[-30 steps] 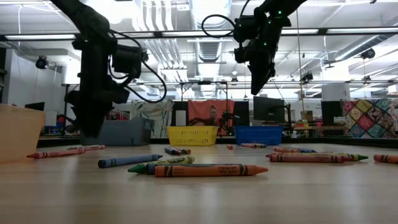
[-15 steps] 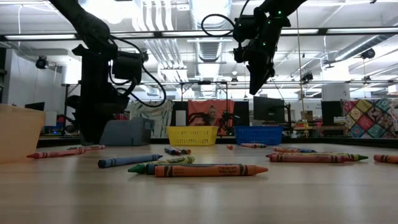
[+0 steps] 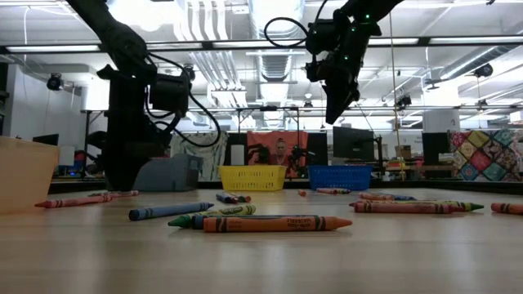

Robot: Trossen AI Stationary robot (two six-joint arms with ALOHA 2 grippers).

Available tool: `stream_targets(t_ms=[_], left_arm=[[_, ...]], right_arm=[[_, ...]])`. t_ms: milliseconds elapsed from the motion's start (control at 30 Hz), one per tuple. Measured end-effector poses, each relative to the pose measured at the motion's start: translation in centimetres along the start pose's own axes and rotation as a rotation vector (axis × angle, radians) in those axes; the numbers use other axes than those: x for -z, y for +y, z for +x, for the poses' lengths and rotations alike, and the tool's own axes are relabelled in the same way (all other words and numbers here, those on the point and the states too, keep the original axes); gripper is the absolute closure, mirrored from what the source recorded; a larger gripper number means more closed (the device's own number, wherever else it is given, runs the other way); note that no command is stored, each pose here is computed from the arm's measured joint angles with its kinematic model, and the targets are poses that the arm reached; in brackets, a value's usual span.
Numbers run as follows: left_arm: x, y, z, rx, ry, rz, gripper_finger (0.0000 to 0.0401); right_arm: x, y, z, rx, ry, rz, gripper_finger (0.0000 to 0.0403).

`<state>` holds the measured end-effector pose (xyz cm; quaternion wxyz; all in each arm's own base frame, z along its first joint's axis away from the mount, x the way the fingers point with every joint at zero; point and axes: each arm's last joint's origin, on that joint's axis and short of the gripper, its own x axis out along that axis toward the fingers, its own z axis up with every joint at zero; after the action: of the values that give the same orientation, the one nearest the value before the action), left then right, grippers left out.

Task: Sort crayons
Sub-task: Put the green crayon into the yellow bin

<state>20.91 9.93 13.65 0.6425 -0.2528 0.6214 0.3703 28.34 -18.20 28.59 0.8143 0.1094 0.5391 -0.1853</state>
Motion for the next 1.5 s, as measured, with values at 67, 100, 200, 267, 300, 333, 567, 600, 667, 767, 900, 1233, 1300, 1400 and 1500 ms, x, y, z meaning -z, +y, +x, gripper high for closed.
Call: stream_targets(t_ms=[67,100,200,267,300,333,567,600,667,767,900,1233,1300,1400,1500], left_arm=[[0.0,0.0,0.0,0.003,-0.002,0.002,0.0305],[-0.1,-0.1,0.0,0.004,-0.003,0.003,0.0316],[-0.1,-0.1,0.0,0.01,-0.005,0.002,0.0344],[-0.1,-0.1,0.0,0.014,-0.007,0.002,0.0362],[-0.1,-0.1,0.0,0.014,-0.008,0.002,0.0369],[-0.1,-0.1,0.0,0.014,-0.01,0.002,0.0376],[-0.2,-0.1,0.0,0.009,-0.018,0.016,0.0397],[-0.2,-0.1,-0.1,0.009,-0.019,0.019,0.0397],[-0.3,-0.1,-0.2,0.01,-0.021,0.027,0.0399],[-0.8,-0.1,-1.1,0.012,-0.051,0.037,0.04],[-1.4,-0.2,-2.9,0.028,-0.071,0.072,0.04],[-4.2,-0.6,-8.5,0.091,-0.225,0.222,0.0401],[-4.8,-0.7,-9.6,0.104,-0.269,0.26,0.0401],[-5.9,-1.0,-11.3,0.12,-0.354,0.313,0.0401],[-6.8,-1.2,-12.9,0.135,-0.436,0.36,0.0401]], right_arm=[[0.0,0.0,0.0,0.0,-0.003,0.0,0.0326],[0.0,0.0,0.0,0.0,-0.003,0.0,0.0327],[0.0,0.0,0.0,0.001,-0.004,-0.001,0.0328],[-0.1,0.0,0.0,0.001,-0.007,-0.003,0.0326],[-0.1,0.0,0.0,0.001,-0.007,-0.003,0.0325],[-0.1,0.0,0.0,0.001,-0.007,-0.003,0.0324],[-0.1,0.0,0.0,0.001,-0.008,-0.003,0.0319],[-0.1,0.0,0.0,0.001,-0.008,-0.004,0.032],[-0.1,0.0,0.0,0.001,-0.008,-0.004,0.0323],[-0.1,0.0,0.0,0.001,-0.007,-0.005,0.0328],[0.0,0.0,0.0,-0.001,0.004,-0.018,0.033],[0.5,0.1,0.1,-0.007,0.043,-0.029,0.0332],[0.7,0.1,0.3,-0.009,0.053,-0.023,0.0334],[1.2,0.4,0.3,-0.021,0.058,-0.022,0.0334],[1.6,0.9,0.4,-0.033,0.055,-0.027,0.0331]])
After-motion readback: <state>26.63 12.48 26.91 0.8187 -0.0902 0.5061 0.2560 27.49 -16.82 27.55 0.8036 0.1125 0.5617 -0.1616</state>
